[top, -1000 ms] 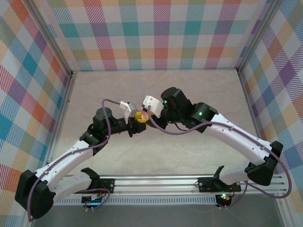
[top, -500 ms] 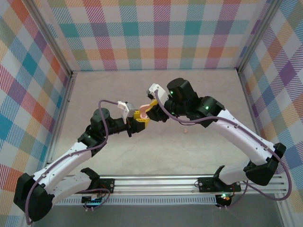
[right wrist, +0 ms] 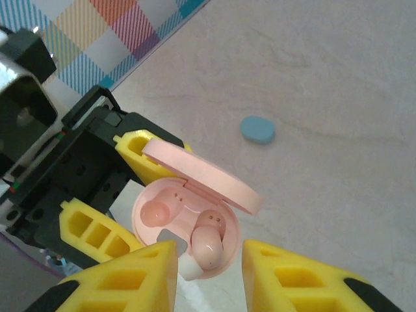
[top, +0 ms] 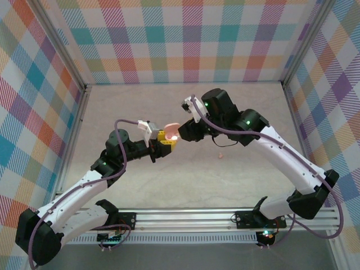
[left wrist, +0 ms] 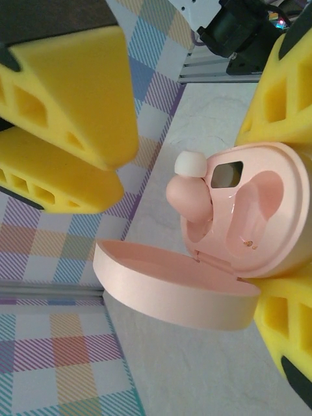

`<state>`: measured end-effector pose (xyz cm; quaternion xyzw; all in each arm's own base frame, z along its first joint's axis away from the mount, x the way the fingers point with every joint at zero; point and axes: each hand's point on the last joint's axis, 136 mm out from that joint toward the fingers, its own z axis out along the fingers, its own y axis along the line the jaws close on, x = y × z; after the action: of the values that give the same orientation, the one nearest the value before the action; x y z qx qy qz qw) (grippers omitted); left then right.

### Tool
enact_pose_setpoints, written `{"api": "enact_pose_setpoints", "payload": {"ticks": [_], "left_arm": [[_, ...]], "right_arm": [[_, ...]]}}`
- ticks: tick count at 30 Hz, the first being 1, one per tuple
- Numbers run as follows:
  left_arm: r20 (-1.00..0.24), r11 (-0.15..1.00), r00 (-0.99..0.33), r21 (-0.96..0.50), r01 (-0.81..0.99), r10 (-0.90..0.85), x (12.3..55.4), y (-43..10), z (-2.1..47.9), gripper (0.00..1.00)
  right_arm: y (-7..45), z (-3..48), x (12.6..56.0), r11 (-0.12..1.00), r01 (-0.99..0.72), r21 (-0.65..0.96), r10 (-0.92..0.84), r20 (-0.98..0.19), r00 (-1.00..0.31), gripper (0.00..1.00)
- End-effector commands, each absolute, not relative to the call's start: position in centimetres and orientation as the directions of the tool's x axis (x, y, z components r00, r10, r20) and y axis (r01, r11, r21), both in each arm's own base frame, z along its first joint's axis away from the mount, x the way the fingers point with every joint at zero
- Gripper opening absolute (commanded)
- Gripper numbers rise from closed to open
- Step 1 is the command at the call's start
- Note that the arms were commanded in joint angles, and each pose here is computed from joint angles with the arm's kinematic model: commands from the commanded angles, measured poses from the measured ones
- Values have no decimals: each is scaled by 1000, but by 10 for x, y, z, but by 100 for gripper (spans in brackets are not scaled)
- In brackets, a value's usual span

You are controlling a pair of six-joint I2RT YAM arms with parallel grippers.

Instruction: Insert wireless bluetooth earbuds into charging case

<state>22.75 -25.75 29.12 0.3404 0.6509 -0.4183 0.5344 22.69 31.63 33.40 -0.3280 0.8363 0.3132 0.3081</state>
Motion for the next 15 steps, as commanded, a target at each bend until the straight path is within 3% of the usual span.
{"api": "enact_pose_setpoints", "payload": {"ticks": [1, 6, 15], "left_arm": [[-984, 437, -177, -158, 885, 4, 230, -254, 292, 21], [-982, 448, -184, -147, 882, 41, 233, -254, 286, 21], [-983, 446, -174, -128, 886, 62, 233, -254, 284, 21]], "right_arm": [[316, 328, 220, 646, -608, 462, -284, -594, -753, 30], [327, 315, 217, 661, -492, 567, -228, -472, -851, 26], [316, 298, 225, 755, -419, 504, -215, -414, -885, 26]]}}
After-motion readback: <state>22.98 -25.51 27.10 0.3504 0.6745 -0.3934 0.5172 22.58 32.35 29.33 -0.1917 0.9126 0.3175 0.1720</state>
